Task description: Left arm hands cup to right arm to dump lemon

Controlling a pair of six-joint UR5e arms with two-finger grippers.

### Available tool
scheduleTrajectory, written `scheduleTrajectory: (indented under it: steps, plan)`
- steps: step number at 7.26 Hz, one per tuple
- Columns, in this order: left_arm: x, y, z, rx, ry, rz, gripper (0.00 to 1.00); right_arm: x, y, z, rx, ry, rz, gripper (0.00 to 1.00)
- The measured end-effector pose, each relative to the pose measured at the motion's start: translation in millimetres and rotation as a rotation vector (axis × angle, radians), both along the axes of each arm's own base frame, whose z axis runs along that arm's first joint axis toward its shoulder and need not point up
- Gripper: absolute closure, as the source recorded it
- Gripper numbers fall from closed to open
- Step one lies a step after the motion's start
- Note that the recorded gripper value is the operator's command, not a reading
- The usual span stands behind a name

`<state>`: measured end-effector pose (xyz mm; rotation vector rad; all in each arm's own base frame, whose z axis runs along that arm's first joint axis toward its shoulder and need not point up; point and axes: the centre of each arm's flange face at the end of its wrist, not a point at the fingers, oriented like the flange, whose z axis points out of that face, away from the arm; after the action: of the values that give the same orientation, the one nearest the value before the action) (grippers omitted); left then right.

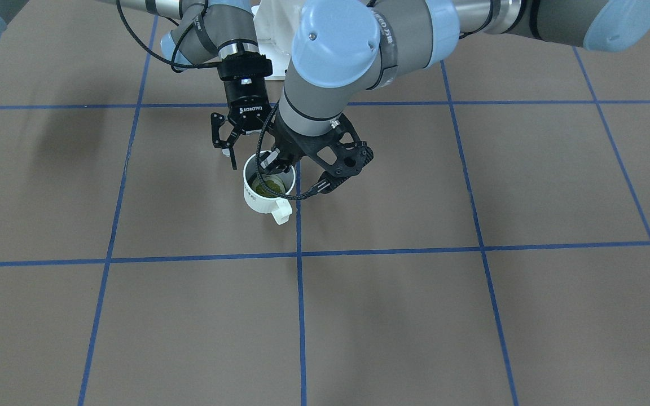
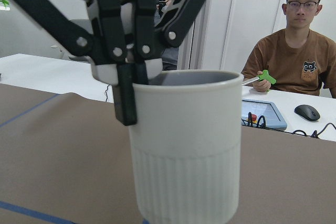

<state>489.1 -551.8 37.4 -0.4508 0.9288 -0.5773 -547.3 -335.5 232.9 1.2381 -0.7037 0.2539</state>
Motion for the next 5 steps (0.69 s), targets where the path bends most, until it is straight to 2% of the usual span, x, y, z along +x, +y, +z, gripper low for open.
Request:
scheduleTrajectory:
  steps: [3,5]
  plan:
    - [5,5,1,0.001,0.000,0.011,1.00,-1,1,3,0.020,0.048,0.016,0.00]
    - [13,14,0,0.001,0.001,0.028,1.00,-1,1,1,0.024,0.049,0.023,0.00]
